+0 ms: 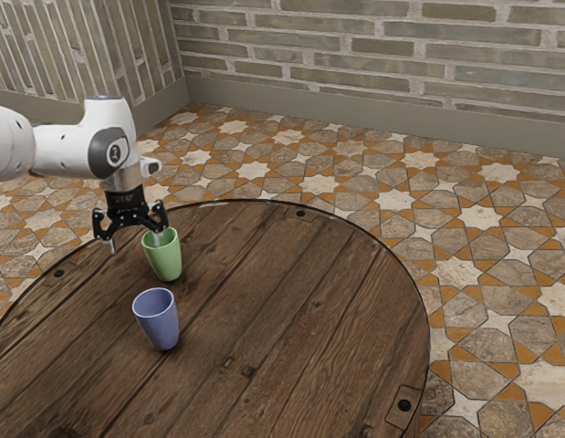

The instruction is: Place the left cup onto the right cup

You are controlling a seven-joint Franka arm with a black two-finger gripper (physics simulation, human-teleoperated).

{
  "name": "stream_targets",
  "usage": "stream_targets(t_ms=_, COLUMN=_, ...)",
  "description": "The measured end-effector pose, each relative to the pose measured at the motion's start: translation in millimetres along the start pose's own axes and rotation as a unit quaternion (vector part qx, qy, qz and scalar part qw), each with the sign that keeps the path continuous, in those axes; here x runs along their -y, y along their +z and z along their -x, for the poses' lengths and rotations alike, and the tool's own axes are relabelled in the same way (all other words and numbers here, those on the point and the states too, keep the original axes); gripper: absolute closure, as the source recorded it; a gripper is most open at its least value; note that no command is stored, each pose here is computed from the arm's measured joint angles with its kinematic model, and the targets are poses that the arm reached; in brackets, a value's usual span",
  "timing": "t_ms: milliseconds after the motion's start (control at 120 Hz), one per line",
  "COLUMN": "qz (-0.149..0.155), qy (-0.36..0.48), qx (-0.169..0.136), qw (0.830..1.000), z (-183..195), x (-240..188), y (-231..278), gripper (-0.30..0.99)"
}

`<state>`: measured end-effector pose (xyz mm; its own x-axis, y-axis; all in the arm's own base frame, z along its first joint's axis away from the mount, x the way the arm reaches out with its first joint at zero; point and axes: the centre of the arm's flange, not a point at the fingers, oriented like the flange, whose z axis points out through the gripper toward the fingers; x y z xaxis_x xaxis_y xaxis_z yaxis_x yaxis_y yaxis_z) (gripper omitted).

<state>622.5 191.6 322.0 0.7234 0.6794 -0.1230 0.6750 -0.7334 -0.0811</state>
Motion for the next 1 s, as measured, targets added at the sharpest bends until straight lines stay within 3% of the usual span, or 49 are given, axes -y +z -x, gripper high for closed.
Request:
stream_targets(t_ms=425, qz=0.004, qy=-0.005, qx=-0.009, qw=1.0, z=-5, x=-18, y=4, gripper=0.01)
stream_targets(t_ms=700, qz=0.005, qy=-0.01, qx=-0.013, qw=1.0, z=-6, x=-17, y=1, gripper=0.2)
stream_targets(t_ms=1000, qz=0.005, qy=-0.015, qx=-0.013, qw=1.0, z=-8, x=-13, y=-1, gripper=0.31)
